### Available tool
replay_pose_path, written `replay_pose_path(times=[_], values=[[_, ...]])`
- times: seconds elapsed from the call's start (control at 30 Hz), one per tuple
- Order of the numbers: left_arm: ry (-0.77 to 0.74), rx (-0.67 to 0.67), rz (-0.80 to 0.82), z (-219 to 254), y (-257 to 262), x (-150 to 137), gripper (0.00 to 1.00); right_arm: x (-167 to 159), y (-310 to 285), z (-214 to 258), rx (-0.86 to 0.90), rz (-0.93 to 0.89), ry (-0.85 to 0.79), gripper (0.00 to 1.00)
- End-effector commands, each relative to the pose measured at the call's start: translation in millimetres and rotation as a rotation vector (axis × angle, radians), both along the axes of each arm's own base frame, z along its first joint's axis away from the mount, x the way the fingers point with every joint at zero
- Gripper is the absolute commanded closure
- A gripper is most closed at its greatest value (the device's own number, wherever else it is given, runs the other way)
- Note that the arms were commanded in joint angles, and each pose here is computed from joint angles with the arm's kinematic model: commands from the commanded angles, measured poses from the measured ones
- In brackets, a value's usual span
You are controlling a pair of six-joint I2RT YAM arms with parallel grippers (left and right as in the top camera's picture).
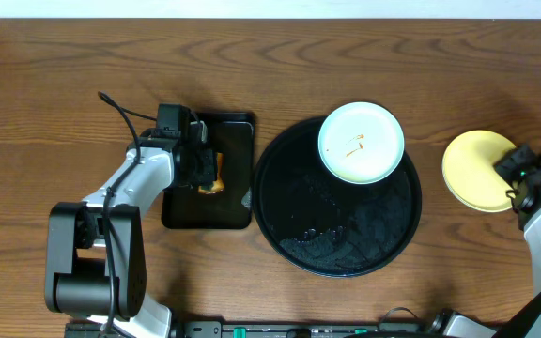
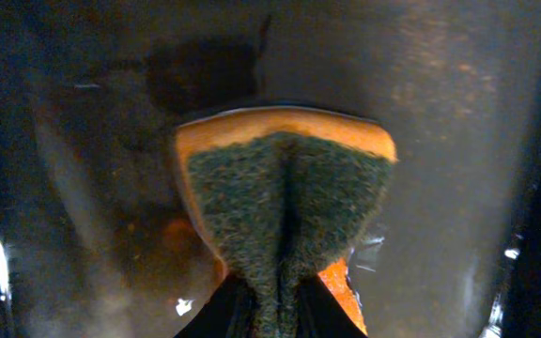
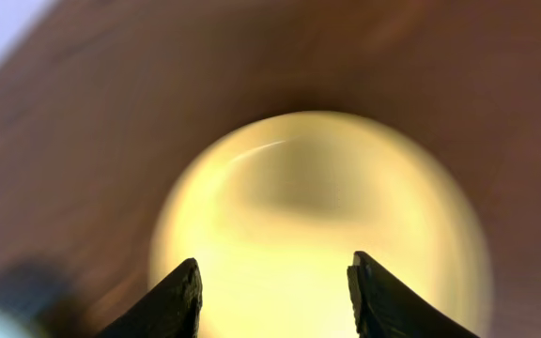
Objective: Clean dirty plates on tray and stack at the side
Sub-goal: 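Lower the yellow plate onto the side plate and open the right gripper, then move the right gripper back to the last pale green plate on the tray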
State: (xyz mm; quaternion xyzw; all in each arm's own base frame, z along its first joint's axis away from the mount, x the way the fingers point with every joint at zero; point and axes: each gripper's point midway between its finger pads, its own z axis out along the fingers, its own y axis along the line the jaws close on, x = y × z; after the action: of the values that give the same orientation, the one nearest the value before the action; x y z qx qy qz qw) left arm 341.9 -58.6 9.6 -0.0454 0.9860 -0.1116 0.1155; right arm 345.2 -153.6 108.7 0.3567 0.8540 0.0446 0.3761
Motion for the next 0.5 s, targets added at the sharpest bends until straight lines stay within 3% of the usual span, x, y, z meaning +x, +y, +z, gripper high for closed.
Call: replay_pose_path(times=[0.0,0.07,0.1,0.27,0.47], values=[[0.0,0.069,0.062,0,13,1,0.79,21,78,18,0.148,0.393,-0.129,0.5],[0.003,0.062,0.06,0,12,0,0.81,21,99,17,0.164,0.471,-0.124,0.5],[0.006,0.054,0.056,0,10,-1,0.92,20,109,15,0.164,0.504,-0.111,0.49],[0.015,-0.041,-0.057,4,-10,-8,0.93,7,146,-5,0.136,0.607,0.01,0.48],[-0.078,-0.028,-0.052,34,-7,2,0.93,-3,163,-20,0.08,0.631,0.111,0.51]])
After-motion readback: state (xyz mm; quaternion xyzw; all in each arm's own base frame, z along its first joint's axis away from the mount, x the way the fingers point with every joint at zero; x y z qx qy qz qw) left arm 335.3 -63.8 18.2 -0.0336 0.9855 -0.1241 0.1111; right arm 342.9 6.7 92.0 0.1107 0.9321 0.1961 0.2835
